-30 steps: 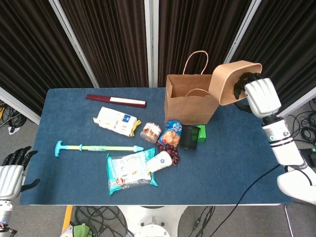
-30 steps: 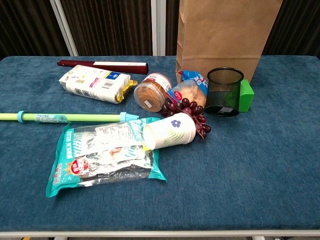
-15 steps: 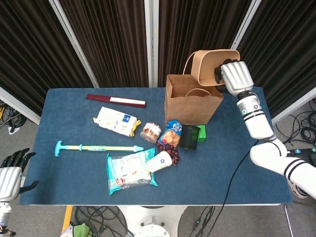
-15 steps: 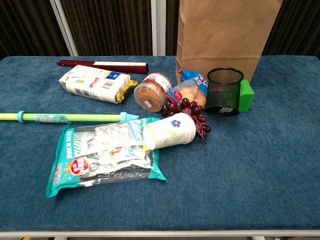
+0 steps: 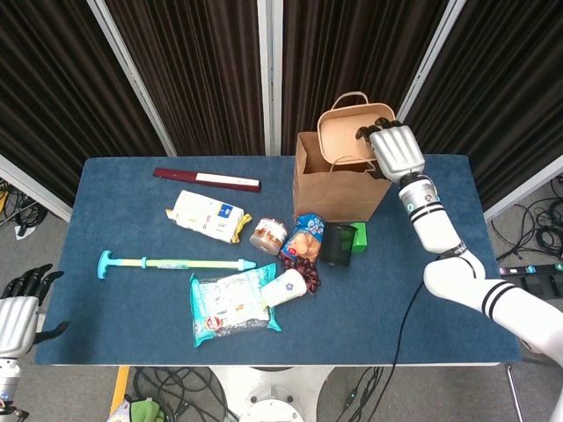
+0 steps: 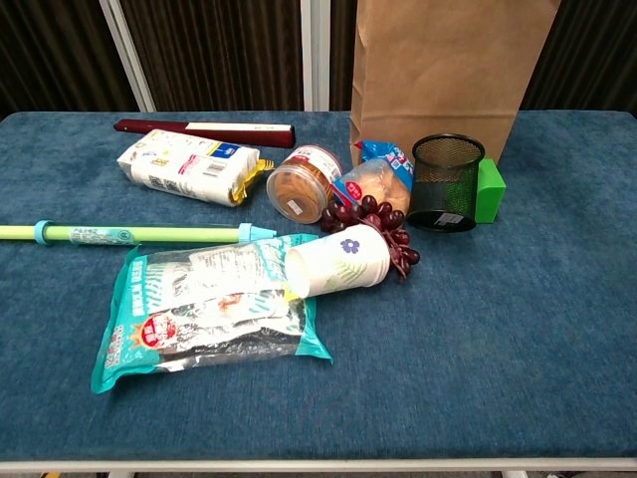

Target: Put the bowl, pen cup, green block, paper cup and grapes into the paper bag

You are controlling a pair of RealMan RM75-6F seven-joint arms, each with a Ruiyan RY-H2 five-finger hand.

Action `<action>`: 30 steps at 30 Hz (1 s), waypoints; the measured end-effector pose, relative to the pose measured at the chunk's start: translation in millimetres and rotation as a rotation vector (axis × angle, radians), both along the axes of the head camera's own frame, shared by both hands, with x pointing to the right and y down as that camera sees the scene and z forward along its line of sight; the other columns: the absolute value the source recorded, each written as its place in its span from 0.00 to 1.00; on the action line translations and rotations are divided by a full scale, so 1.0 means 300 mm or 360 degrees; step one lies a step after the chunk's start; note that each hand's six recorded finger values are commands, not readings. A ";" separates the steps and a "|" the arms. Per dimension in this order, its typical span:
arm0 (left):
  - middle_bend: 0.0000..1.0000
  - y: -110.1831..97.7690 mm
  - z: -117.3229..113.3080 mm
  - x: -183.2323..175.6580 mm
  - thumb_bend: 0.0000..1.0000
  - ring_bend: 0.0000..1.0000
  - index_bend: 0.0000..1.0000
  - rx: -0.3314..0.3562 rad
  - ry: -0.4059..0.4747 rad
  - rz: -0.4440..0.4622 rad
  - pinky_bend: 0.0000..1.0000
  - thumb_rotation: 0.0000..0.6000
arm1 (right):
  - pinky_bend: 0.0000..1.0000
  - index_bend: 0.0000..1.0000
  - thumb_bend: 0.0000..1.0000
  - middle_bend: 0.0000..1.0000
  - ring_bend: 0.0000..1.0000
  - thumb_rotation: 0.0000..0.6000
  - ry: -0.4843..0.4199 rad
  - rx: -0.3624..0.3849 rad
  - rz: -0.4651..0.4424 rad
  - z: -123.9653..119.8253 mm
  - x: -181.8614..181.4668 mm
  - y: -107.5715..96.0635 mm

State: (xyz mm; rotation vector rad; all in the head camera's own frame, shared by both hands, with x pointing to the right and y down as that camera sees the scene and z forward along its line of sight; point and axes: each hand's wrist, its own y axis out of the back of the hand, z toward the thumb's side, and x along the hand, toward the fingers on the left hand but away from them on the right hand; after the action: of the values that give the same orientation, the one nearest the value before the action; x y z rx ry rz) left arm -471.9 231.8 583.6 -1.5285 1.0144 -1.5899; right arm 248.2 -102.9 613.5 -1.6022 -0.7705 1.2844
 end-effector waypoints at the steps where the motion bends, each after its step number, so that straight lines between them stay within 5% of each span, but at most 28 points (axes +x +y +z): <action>1: 0.23 0.001 0.000 0.000 0.00 0.15 0.26 0.0002 0.0002 0.0000 0.20 1.00 | 0.20 0.05 0.29 0.20 0.08 1.00 -0.0008 0.0001 -0.0001 -0.005 -0.002 0.004; 16: 0.23 -0.014 -0.005 0.015 0.00 0.15 0.26 0.0025 0.0012 0.0033 0.20 1.00 | 0.19 0.03 0.07 0.18 0.08 1.00 -0.0089 -0.0011 0.0077 -0.068 0.107 0.055; 25: 0.23 -0.001 -0.013 0.006 0.00 0.15 0.26 0.0023 0.0004 0.0020 0.20 1.00 | 0.21 0.03 0.07 0.22 0.10 1.00 -0.0193 0.0002 0.0088 -0.077 0.116 0.072; 30: 0.23 -0.001 -0.008 0.006 0.00 0.15 0.26 0.0017 0.0005 0.0021 0.20 1.00 | 0.25 0.04 0.06 0.26 0.12 1.00 -0.0278 0.0022 0.0095 -0.121 0.169 0.136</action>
State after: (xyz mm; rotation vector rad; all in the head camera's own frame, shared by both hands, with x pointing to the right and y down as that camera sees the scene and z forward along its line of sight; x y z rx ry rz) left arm -470.2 231.4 581.2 -1.5277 1.0109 -1.5709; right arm 298.8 -62.2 577.3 -1.7078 -0.9389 1.1890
